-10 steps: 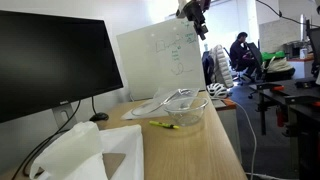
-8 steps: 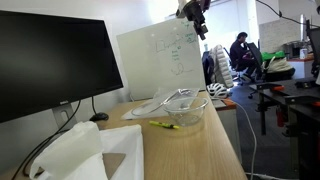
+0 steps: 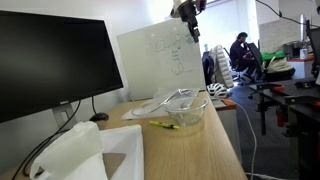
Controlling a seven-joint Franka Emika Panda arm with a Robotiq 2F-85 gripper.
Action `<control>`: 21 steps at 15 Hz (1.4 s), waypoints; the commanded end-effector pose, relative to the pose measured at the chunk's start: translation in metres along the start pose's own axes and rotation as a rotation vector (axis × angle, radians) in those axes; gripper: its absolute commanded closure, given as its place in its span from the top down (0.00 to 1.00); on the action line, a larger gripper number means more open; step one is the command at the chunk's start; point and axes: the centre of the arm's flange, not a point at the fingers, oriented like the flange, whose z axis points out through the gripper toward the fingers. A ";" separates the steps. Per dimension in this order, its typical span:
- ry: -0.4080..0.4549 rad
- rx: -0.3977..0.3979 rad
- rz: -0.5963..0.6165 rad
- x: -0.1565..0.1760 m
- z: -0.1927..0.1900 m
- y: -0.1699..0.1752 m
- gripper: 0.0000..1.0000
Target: Put the pen in the bowl
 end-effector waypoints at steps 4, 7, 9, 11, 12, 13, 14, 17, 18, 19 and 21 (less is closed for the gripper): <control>0.173 0.040 0.126 0.081 0.050 -0.071 1.00; 0.201 0.040 0.150 0.115 0.084 -0.092 1.00; 0.201 0.008 0.148 0.131 0.112 -0.099 1.00; 0.193 -0.008 0.153 0.147 0.137 -0.102 1.00; 0.190 -0.017 0.154 0.154 0.147 -0.103 1.00; 0.182 -0.019 0.166 0.163 0.159 -0.104 1.00; 0.175 -0.021 0.180 0.170 0.169 -0.104 1.00; 0.153 -0.038 0.208 0.192 0.191 -0.110 1.00; 0.143 -0.038 0.211 0.199 0.197 -0.113 1.00; 0.142 -0.046 0.215 0.206 0.203 -0.117 1.00; 0.131 -0.058 0.224 0.220 0.214 -0.122 1.00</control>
